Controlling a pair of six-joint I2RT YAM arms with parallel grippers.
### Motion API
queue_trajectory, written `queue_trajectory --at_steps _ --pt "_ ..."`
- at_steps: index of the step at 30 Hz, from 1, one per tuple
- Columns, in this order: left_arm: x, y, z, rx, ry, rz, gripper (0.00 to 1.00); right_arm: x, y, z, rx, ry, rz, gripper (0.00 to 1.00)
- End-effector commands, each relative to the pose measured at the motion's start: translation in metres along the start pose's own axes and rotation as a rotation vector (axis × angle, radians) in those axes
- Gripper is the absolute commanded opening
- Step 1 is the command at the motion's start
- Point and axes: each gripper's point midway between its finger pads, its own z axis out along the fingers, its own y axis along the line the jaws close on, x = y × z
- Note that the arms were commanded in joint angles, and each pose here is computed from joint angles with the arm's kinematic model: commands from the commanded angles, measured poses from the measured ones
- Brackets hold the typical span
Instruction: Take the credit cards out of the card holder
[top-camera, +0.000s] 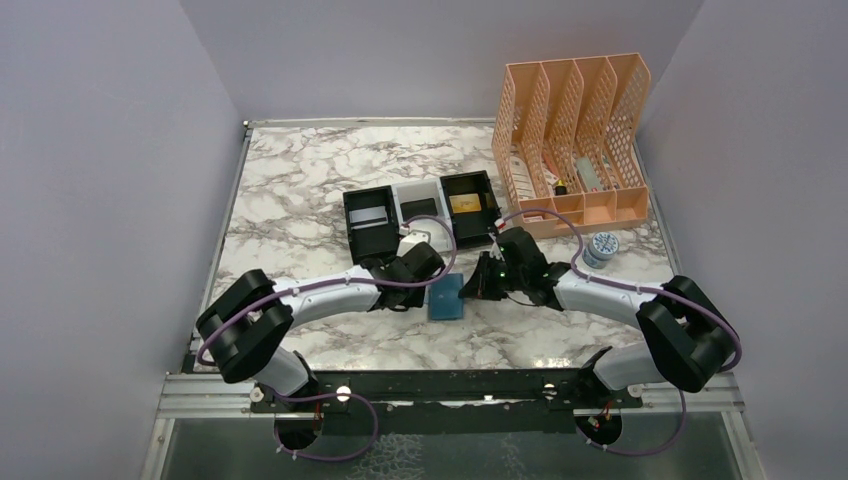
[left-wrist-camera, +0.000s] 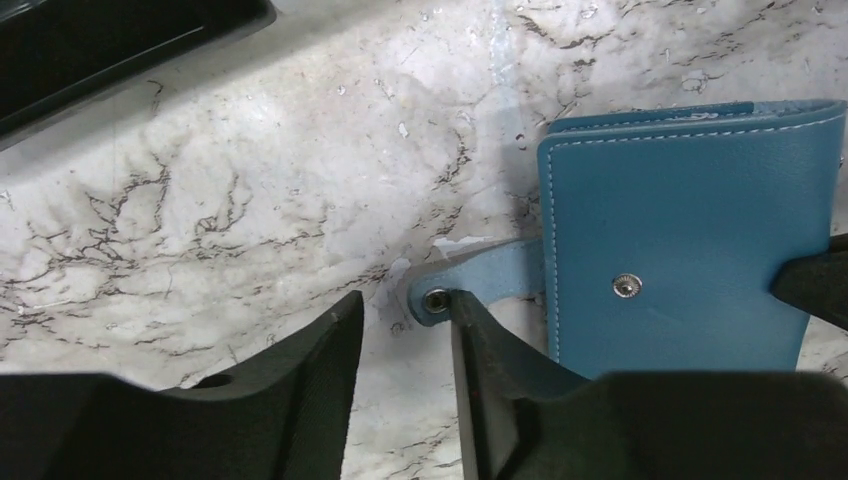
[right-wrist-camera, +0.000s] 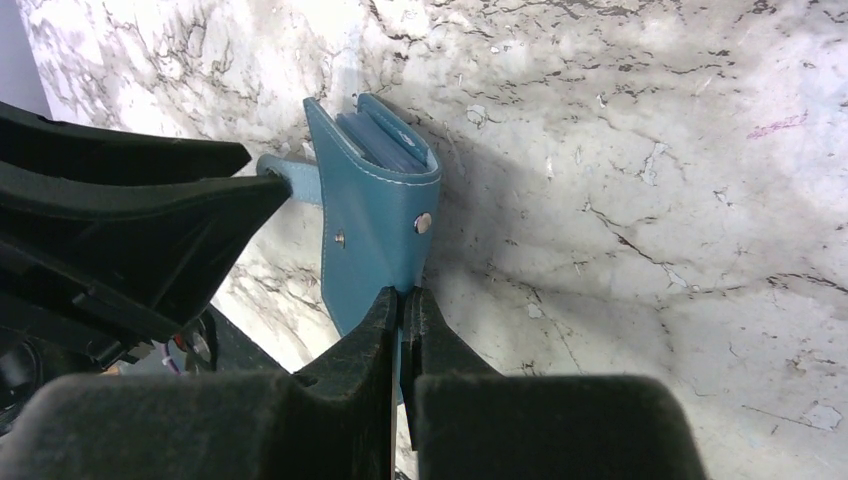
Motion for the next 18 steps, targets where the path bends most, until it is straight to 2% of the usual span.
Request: queue_trajectory --at_steps 1,3,4,6,12,18 --pt "-0.008 -0.003 -0.009 0.051 -0.044 -0.017 0.43 -0.004 -0.002 -0.003 0.012 -0.02 -0.008 0.01" --pt "-0.014 -0.012 -0.013 0.098 -0.061 -0.018 0.5 -0.004 -0.001 -0.002 0.013 -0.012 -0.013 0.01" --pt "-0.016 -0.018 -0.014 0.129 -0.066 -0.013 0.57 -0.004 -0.001 -0.001 0.014 -0.009 -0.017 0.01" --pt "-0.017 -0.025 -0.014 0.167 -0.057 -0.013 0.61 -0.006 0.001 -0.001 0.009 -0.011 -0.02 0.01" --pt "-0.004 -0.027 0.001 0.217 0.002 -0.02 0.59 -0.006 0.004 -0.001 -0.005 -0.01 -0.028 0.02" --pt "-0.008 -0.03 0.0 0.29 -0.003 -0.069 0.48 -0.004 0.001 -0.001 0.0 -0.005 -0.023 0.02"
